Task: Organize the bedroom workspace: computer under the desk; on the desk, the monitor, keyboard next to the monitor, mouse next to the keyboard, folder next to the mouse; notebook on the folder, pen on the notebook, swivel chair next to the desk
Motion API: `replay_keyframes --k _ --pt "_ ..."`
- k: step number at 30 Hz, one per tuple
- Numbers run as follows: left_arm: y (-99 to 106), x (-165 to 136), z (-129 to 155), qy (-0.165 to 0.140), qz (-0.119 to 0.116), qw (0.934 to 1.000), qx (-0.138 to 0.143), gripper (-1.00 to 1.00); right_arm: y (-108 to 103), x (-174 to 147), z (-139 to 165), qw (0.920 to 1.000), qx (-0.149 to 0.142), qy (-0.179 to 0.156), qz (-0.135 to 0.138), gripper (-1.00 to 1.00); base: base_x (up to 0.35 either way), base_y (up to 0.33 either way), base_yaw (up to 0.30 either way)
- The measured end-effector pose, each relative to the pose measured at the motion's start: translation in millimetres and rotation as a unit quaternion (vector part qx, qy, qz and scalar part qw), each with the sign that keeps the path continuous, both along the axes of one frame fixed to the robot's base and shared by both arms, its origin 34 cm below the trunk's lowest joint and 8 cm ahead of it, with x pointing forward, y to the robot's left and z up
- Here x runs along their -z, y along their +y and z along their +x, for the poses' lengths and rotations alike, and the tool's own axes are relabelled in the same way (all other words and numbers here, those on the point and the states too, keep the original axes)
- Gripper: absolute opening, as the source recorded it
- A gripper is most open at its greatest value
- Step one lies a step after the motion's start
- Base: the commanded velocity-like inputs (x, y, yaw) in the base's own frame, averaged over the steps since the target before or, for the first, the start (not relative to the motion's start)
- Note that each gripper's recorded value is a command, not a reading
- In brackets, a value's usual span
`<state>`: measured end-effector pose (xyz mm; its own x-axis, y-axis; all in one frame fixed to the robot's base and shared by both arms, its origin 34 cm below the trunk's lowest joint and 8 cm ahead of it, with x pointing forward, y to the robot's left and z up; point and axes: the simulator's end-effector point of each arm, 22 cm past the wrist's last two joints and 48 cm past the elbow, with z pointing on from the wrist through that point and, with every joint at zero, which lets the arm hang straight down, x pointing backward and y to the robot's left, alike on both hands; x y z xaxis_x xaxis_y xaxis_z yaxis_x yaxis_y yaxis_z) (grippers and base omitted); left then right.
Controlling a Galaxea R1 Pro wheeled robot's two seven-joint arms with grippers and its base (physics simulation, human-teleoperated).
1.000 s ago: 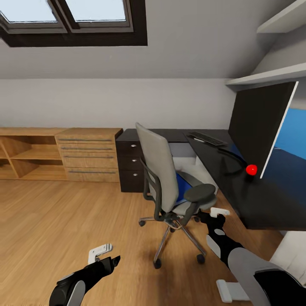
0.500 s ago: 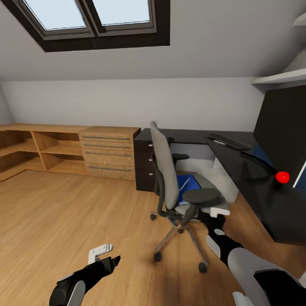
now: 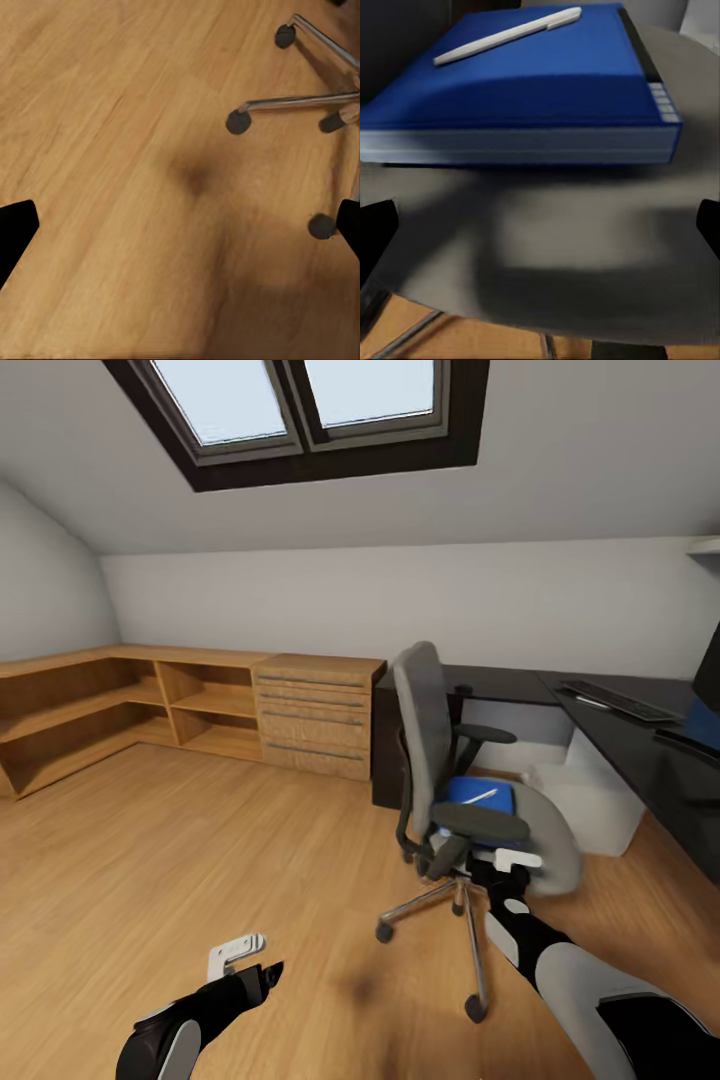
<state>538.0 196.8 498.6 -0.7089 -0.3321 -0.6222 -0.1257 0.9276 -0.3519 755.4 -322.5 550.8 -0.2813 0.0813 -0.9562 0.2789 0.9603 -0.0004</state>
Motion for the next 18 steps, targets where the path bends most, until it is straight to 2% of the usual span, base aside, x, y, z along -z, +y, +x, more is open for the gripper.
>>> replay_keyframes --k 14,18 --pt "-0.5 0.5 -0.3 0.001 0.000 1.0000 0.000 1.00 5.1 -0.4 0.6 1.0000 -0.005 -0.001 -0.001 1.00 -0.010 0.012 0.275" --pt "-1.0 0.5 -0.3 0.001 0.000 1.0000 0.001 1.00 5.8 -0.7 0.9 1.0000 -0.007 -0.001 -0.002 1.00 -0.038 0.000 0.131"
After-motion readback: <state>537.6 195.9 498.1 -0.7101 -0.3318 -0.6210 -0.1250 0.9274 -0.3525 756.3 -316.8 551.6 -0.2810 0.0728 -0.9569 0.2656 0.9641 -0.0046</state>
